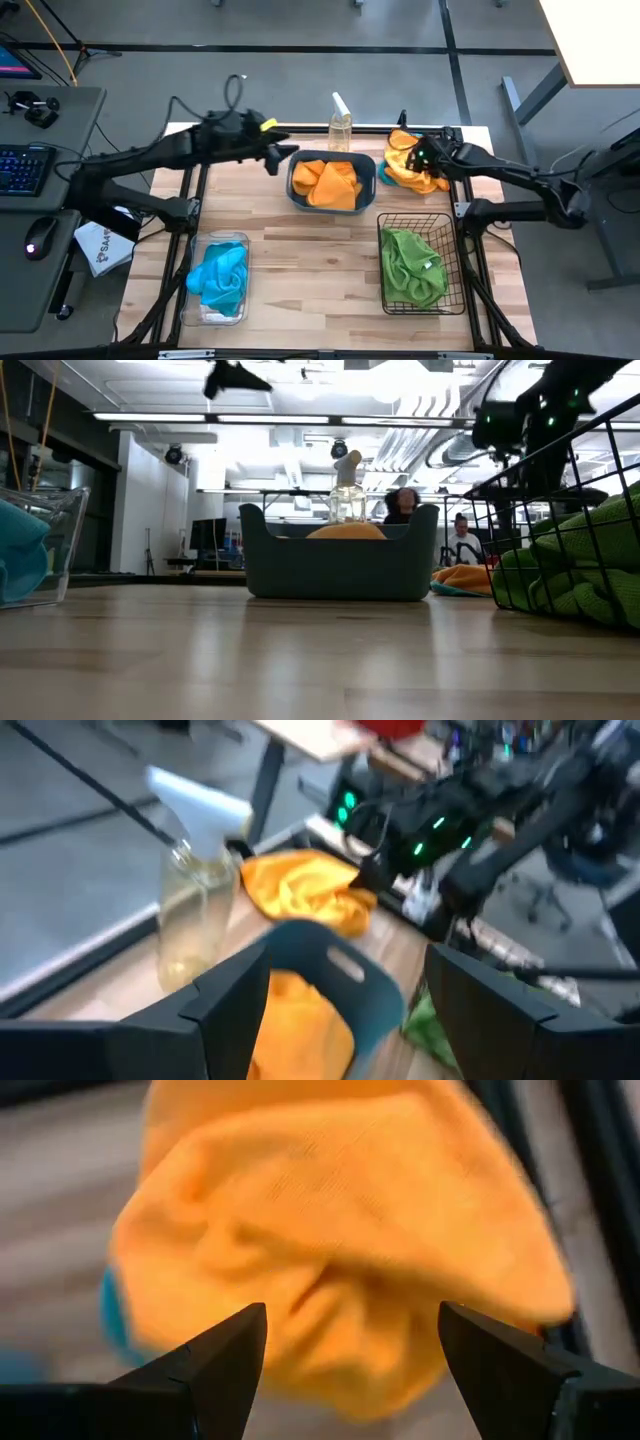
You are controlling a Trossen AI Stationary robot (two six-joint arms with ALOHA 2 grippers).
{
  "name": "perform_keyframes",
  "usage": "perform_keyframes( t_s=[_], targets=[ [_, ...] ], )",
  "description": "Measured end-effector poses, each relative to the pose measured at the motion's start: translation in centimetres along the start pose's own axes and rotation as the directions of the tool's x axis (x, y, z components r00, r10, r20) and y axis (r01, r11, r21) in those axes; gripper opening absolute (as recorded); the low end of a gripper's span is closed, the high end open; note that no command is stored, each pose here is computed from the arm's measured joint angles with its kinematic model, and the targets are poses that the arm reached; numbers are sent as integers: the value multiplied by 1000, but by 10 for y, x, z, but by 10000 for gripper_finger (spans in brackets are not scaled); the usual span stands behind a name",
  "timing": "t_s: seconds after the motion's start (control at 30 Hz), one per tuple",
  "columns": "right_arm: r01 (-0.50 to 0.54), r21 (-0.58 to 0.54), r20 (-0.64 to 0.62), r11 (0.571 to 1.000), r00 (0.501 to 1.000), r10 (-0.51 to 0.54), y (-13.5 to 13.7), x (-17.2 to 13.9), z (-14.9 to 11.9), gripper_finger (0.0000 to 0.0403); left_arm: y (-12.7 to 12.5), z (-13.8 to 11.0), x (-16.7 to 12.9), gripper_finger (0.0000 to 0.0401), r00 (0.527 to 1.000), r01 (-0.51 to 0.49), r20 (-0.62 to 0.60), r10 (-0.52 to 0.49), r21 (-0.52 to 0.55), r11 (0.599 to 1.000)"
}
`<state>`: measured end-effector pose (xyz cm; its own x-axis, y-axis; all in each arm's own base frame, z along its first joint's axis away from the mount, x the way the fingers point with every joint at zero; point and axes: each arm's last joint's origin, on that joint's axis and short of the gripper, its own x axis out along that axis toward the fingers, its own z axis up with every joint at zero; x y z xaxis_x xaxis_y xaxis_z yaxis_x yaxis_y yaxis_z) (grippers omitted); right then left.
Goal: Sort microfiber towel by color & place in baskets
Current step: Put the yellow towel into the blue bin
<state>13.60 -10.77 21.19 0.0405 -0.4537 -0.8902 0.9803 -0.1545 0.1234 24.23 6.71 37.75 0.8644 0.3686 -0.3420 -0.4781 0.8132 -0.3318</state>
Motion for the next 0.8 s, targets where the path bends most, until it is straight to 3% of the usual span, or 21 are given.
perform_keyframes(
  t_s=[0.17,0.37,0.57,0.67,0.73,0.8],
  targets=[
    [63,69,34,996,997,-66,-9,24,22,291,-4,4,-26,255,998,-20,59,22,-20,1000],
    [83,42,10,996,996,-84,-7,54,40,291,-9,0,-35,255,999,2,34,0,-40,999],
    [100,-30,-70,995,992,-102,-3,77,40,285,-15,-7,-36,255,1000,13,-11,-14,-72,997],
    [97,-68,-83,993,991,-103,-2,78,38,237,-18,-8,-38,255,999,30,-12,-31,-66,997],
    [82,-99,-90,992,992,-92,-1,75,37,169,-20,-7,-42,255,999,33,7,-33,-67,997],
    [62,-132,-88,989,993,-74,-1,69,35,71,-19,-5,-47,255,999,25,32,-23,-60,998]
  ],
)
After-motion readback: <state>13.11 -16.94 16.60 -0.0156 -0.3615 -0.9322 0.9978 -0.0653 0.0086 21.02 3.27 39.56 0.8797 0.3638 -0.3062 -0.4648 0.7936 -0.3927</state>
